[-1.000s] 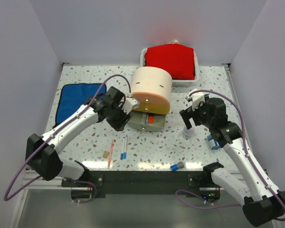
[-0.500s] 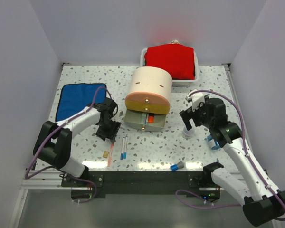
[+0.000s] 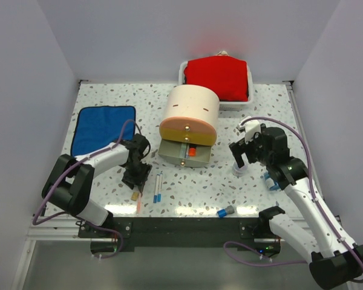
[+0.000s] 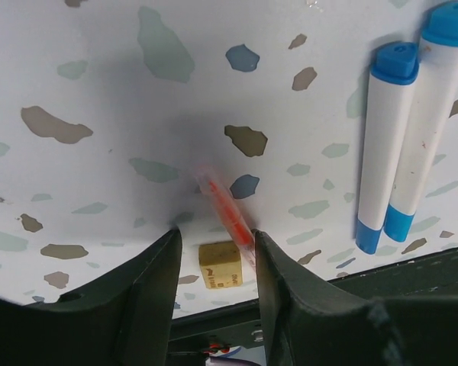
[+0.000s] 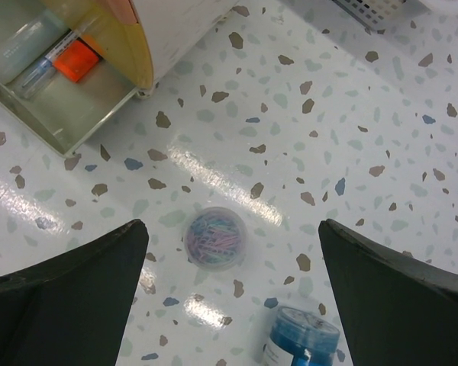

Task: Sort the stationery into containers
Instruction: Move the storage box to the center of the board, then pick up the pen from the corner of the board.

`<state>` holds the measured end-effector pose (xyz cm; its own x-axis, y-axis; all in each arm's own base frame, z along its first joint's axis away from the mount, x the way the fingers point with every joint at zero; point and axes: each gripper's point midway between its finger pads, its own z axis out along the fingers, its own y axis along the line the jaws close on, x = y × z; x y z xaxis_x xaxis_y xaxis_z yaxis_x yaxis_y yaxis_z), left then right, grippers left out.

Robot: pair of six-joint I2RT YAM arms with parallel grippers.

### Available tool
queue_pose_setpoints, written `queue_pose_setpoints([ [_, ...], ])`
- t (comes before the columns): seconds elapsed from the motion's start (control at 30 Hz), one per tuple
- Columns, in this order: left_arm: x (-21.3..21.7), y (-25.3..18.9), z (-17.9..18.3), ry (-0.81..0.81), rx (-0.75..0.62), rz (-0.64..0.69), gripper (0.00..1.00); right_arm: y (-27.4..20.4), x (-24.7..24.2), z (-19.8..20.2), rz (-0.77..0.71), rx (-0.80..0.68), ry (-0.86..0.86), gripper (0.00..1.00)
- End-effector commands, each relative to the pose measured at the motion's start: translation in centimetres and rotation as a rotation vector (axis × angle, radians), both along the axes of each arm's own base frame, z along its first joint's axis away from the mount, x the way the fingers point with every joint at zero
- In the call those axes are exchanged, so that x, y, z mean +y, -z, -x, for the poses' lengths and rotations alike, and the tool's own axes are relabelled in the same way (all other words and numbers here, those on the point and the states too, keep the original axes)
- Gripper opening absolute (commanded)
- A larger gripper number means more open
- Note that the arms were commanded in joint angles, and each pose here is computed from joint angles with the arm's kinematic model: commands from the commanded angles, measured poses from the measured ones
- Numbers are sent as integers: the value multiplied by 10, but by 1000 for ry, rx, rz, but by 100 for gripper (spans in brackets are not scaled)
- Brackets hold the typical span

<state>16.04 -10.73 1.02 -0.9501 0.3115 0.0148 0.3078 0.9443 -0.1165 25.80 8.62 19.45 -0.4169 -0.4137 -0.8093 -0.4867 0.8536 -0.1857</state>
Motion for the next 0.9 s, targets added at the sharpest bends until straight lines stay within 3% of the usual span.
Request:
queue_pose_setpoints([
  [0.0, -26, 9, -10, 1, 11, 89, 47, -2, 4, 2, -37, -13, -1, 99],
  [0.23, -54, 6, -31, 60, -40, 119, 38, 1, 0, 8, -31, -9, 8, 99],
  [0.33, -61, 8, -32, 58, -30, 129, 30, 3, -2, 10, -25, -3, 13, 99],
  [0.47, -56, 7, -31, 46, -27, 108, 2, 3, -3, 10, -17, -11, 10, 99],
  [0.5, -56, 6, -32, 40, -30, 106, 0, 2, -3, 9, -18, -16, 13, 99],
  [0.73, -49, -38, -49, 10, -119, 122, 0, -9, -2, 2, -17, -47, 7, 99],
  [0.87, -56, -93, -83, 68, -287, 183, 0, -15, -3, 0, -11, -66, 9, 99],
])
